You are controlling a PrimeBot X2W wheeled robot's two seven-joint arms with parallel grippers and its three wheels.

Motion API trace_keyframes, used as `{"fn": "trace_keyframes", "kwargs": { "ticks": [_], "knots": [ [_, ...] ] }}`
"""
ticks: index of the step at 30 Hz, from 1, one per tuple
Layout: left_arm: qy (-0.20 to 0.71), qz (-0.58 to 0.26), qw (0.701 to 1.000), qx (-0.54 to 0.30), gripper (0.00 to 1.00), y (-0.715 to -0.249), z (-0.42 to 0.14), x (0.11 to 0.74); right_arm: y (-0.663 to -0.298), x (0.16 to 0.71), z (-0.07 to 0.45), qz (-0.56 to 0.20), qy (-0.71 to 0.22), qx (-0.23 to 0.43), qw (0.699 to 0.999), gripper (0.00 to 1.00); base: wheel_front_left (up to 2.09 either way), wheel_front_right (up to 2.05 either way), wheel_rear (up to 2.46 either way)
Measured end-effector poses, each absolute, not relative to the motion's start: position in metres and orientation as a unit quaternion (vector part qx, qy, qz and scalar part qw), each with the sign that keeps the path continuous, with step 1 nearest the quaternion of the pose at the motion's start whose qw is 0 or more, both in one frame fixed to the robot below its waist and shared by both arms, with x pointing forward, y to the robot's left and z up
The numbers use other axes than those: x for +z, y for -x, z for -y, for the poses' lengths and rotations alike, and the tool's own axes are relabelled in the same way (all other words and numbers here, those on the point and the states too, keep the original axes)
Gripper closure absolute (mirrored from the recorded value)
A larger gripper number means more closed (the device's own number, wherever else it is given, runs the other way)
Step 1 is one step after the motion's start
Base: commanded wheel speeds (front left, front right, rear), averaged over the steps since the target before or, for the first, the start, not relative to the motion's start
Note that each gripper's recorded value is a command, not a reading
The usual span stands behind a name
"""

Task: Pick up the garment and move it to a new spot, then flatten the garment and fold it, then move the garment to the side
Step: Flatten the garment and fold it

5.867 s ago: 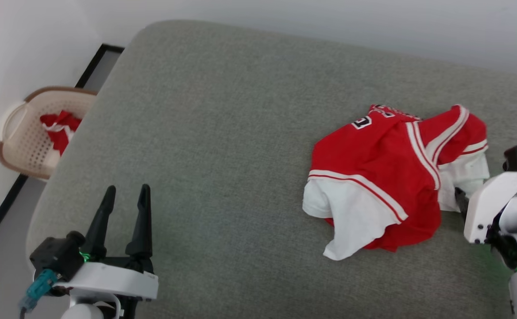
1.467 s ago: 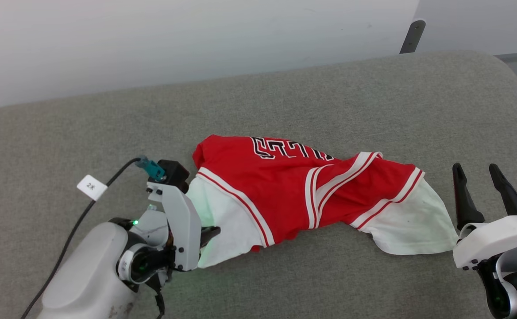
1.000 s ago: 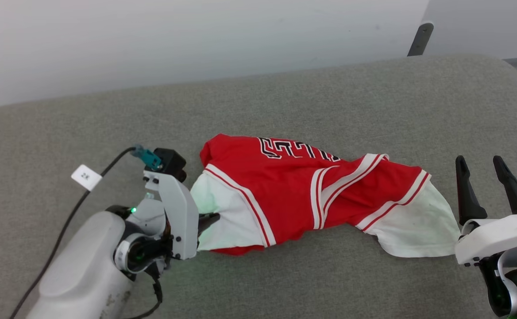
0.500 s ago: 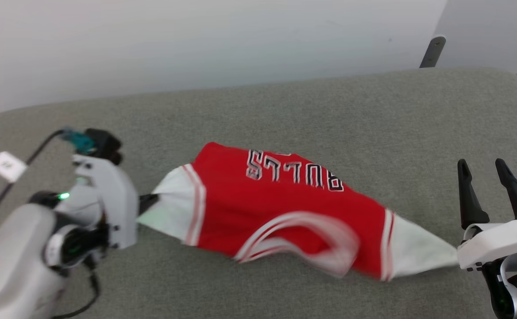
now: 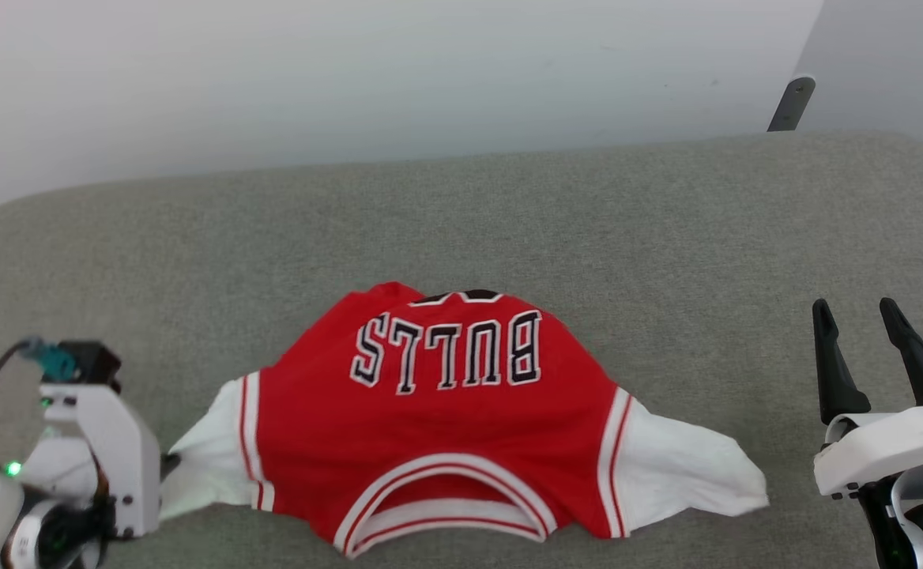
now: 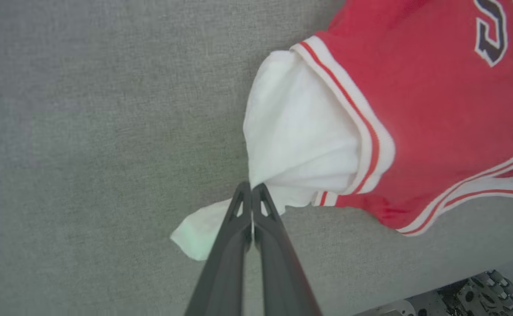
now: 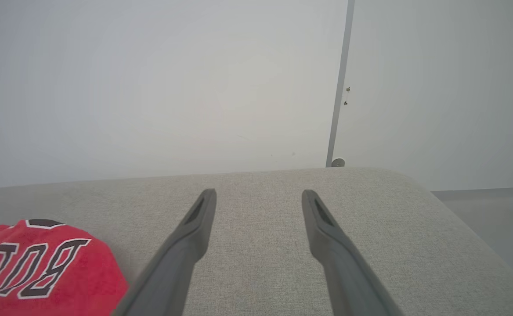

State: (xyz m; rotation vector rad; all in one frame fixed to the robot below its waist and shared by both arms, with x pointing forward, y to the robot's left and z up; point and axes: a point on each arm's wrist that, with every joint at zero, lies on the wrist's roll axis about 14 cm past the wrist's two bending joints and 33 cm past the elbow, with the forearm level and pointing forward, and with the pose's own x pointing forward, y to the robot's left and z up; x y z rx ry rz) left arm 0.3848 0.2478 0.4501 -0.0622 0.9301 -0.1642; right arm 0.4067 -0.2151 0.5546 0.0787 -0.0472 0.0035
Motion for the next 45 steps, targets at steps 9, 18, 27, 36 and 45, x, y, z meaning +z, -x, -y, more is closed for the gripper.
{"fn": "trace_keyframes", "kwargs": {
  "ticks": [9,18,27,36,45],
  "knots": [
    [0.034,-0.474,0.879,-0.035,1.0,-0.366,-0.274,0.418,-0.409,0.55,0.209,0.015,-0.041,0.009,0.999,0.0,0.0,0.0,0.0],
    [0.067,-0.446,0.893,-0.021,0.64,-0.373,-0.278,0.419,-0.409,0.549,0.205,0.011,-0.042,0.014,0.999,0.0,0.0,0.0,0.0],
    [0.086,-0.368,0.925,-0.023,0.0,-0.387,-0.276,0.459,-0.405,0.551,0.197,0.01,-0.043,0.027,0.999,0.0,0.0,0.0,0.0],
    [0.085,-0.282,0.955,-0.019,0.0,-0.38,-0.28,0.49,-0.396,0.547,0.187,-0.004,-0.054,0.044,0.998,0.0,0.0,0.0,0.0],
    [0.055,-0.117,0.992,0.001,0.0,-0.371,-0.295,0.531,-0.382,0.525,0.173,-0.05,-0.065,0.067,0.994,0.0,0.0,0.0,0.0]
  ]
}}
